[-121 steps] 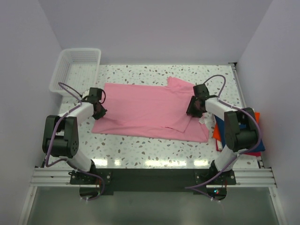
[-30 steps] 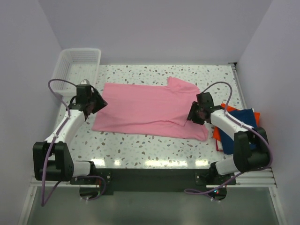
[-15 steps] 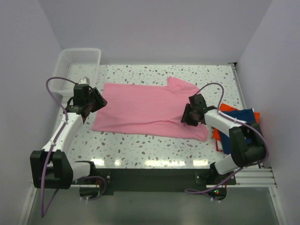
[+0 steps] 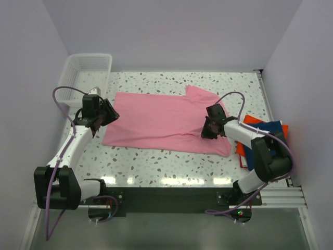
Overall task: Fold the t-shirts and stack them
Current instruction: Fold the tshirt
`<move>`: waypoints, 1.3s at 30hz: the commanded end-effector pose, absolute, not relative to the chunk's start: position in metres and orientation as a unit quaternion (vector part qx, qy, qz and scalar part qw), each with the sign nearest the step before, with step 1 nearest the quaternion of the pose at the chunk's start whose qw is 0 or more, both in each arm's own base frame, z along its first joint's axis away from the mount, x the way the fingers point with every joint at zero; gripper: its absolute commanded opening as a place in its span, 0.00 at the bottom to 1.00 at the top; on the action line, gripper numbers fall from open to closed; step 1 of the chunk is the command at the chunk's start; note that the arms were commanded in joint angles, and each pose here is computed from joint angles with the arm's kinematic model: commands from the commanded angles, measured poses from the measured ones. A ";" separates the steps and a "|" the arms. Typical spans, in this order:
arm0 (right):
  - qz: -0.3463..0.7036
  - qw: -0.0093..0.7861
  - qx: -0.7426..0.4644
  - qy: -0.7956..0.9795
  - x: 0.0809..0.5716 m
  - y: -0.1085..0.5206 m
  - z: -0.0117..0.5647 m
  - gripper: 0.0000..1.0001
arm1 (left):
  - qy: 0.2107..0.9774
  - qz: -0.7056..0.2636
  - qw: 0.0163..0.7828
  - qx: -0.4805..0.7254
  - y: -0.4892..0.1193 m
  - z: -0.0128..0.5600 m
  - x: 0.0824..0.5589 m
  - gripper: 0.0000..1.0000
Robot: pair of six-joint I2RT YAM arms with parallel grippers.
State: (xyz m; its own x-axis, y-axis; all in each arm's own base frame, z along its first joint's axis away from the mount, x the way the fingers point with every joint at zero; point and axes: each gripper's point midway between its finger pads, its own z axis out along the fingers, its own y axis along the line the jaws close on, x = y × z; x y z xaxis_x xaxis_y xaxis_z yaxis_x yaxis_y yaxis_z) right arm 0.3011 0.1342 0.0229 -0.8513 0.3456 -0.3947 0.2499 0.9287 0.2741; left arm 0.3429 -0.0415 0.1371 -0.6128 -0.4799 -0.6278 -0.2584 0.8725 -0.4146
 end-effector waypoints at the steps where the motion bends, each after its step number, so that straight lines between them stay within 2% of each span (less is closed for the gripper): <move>1: 0.119 0.266 0.156 0.944 0.333 0.143 0.048 0.02 | 0.887 -0.145 0.393 -0.193 -0.044 0.137 0.345 0.45; 19: 0.146 0.264 0.126 0.945 0.406 0.186 0.053 0.00 | 0.892 -0.140 0.386 -0.189 -0.043 0.133 0.348 0.43; 22: 0.149 0.267 0.126 0.944 0.413 0.190 0.051 0.02 | 0.893 -0.143 0.383 -0.189 -0.045 0.130 0.348 0.44; 28: 0.183 0.276 0.109 0.937 0.427 0.210 0.062 0.19 | 0.894 -0.162 0.368 -0.199 -0.051 0.118 0.348 0.45; 31: 0.188 0.288 0.100 0.934 0.434 0.213 0.071 0.51 | 0.894 -0.173 0.359 -0.206 -0.055 0.110 0.355 0.45; 32: 0.185 0.291 0.101 0.933 0.434 0.211 0.076 0.56 | 0.892 -0.176 0.362 -0.204 -0.057 0.112 0.361 0.46; 34: 0.179 0.301 0.096 0.932 0.434 0.208 0.086 0.60 | 0.894 -0.174 0.356 -0.209 -0.056 0.107 0.370 0.46; 39: 0.145 0.328 0.111 0.927 0.421 0.185 0.104 0.61 | 0.889 -0.170 0.369 -0.212 -0.060 0.110 0.405 0.46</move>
